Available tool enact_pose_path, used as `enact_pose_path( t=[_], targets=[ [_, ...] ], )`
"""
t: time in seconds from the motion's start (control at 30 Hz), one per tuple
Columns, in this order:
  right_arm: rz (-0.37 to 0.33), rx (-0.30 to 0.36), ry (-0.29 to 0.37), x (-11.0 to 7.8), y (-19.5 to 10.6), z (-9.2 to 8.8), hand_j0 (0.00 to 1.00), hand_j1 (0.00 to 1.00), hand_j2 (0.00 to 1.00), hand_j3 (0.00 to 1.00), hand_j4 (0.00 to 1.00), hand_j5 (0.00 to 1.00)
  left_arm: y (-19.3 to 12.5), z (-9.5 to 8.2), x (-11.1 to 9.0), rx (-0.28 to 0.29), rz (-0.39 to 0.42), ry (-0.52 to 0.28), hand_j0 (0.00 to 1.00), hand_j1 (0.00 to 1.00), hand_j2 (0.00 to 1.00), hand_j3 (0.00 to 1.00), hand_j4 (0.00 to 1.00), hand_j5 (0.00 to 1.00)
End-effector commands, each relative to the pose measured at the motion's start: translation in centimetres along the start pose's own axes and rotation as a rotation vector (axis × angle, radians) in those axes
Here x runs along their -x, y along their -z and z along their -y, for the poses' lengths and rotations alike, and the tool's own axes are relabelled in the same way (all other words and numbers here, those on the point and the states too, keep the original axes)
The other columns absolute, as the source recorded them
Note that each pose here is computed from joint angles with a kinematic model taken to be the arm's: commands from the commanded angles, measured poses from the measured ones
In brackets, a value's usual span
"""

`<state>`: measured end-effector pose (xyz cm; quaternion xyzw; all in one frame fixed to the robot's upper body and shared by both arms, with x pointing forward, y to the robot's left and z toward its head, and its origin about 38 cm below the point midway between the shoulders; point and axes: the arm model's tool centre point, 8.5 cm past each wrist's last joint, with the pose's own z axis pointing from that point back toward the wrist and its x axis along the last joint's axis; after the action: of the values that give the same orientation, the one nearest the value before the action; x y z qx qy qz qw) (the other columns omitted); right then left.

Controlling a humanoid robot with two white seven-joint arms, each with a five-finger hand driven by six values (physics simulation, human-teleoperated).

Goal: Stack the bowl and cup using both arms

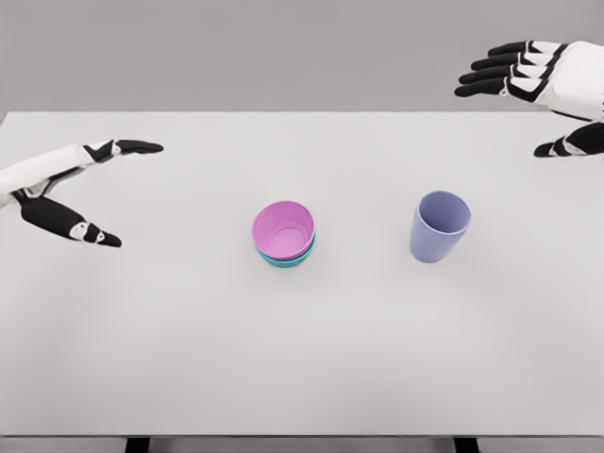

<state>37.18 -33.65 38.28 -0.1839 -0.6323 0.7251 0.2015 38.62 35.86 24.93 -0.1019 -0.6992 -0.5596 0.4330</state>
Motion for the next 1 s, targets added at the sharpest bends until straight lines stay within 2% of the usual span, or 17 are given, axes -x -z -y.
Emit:
enact_pose_path(
  t=[0.0,0.1,0.13,0.17,0.2,0.23,0.33,0.37,0.47,0.53,0.63,0.97],
  targets=[
    [-0.011,-0.04,-0.027,0.0,0.5,-0.7,1.0,1.0,1.0,1.0,1.0,1.0,-0.2,-0.5,-0.1,-0.02,0.004,-0.007,1.0,1.0,1.0,1.0,1.0,1.0],
    [-0.102,-0.159,-0.171,0.8,0.3,-1.2,1.0,1.0,1.0,1.0,1.0,1.0,-0.3,-0.4,0.0,-0.02,0.002,-0.009,1.0,1.0,1.0,1.0,1.0,1.0],
    [-0.109,-0.189,-0.189,0.9,0.5,-1.6,1.0,1.0,1.0,1.0,1.0,1.0,-0.3,-0.4,0.0,-0.02,0.0,-0.008,1.0,1.0,1.0,1.0,1.0,1.0],
    [-0.087,-0.222,-0.198,0.7,1.5,-2.3,1.0,1.0,1.0,1.0,1.0,1.0,-0.4,-0.4,0.2,-0.022,-0.005,-0.013,1.0,1.0,1.0,1.0,1.0,1.0],
    [-0.067,-0.24,-0.191,0.6,2.1,-2.8,1.0,1.0,1.0,1.0,1.0,1.0,-0.4,-0.4,0.3,-0.025,-0.007,-0.014,1.0,1.0,1.0,1.0,1.0,1.0],
    [-0.032,-0.275,-0.175,0.1,3.2,-4.1,1.0,1.0,1.0,1.0,1.0,1.0,-0.5,-0.3,0.5,-0.027,-0.009,-0.017,1.0,1.0,1.0,1.0,1.0,1.0],
    [0.039,-0.308,-0.126,-0.9,5.3,-6.8,1.0,1.0,1.0,1.0,1.0,1.0,-0.3,-0.2,0.5,-0.029,-0.004,-0.02,1.0,1.0,1.0,1.0,1.0,1.0],
    [0.051,-0.31,-0.119,-1.2,5.6,-7.2,1.0,1.0,1.0,1.0,1.0,1.0,-0.4,-0.3,0.7,-0.034,-0.01,-0.023,1.0,1.0,1.0,1.0,1.0,1.0],
    [0.057,-0.307,-0.117,-1.3,5.8,-7.3,1.0,1.0,1.0,1.0,1.0,1.0,-0.5,-0.3,0.8,-0.035,-0.015,-0.023,1.0,1.0,1.0,1.0,1.0,1.0],
    [0.081,-0.32,-0.099,-1.7,6.5,-8.3,1.0,1.0,1.0,1.0,1.0,1.0,-0.5,-0.3,0.8,-0.035,-0.014,-0.024,1.0,1.0,1.0,1.0,1.0,1.0],
    [0.095,-0.322,-0.091,-2.0,7.0,-8.7,1.0,1.0,1.0,1.0,1.0,1.0,-0.3,-0.2,0.9,-0.037,-0.008,-0.028,1.0,1.0,1.0,1.0,1.0,1.0],
    [0.047,-0.337,-0.047,-0.2,6.7,-9.8,1.0,1.0,1.0,1.0,1.0,1.0,-0.3,-0.2,1.0,-0.039,-0.01,-0.03,1.0,1.0,1.0,1.0,1.0,1.0]
  ],
)
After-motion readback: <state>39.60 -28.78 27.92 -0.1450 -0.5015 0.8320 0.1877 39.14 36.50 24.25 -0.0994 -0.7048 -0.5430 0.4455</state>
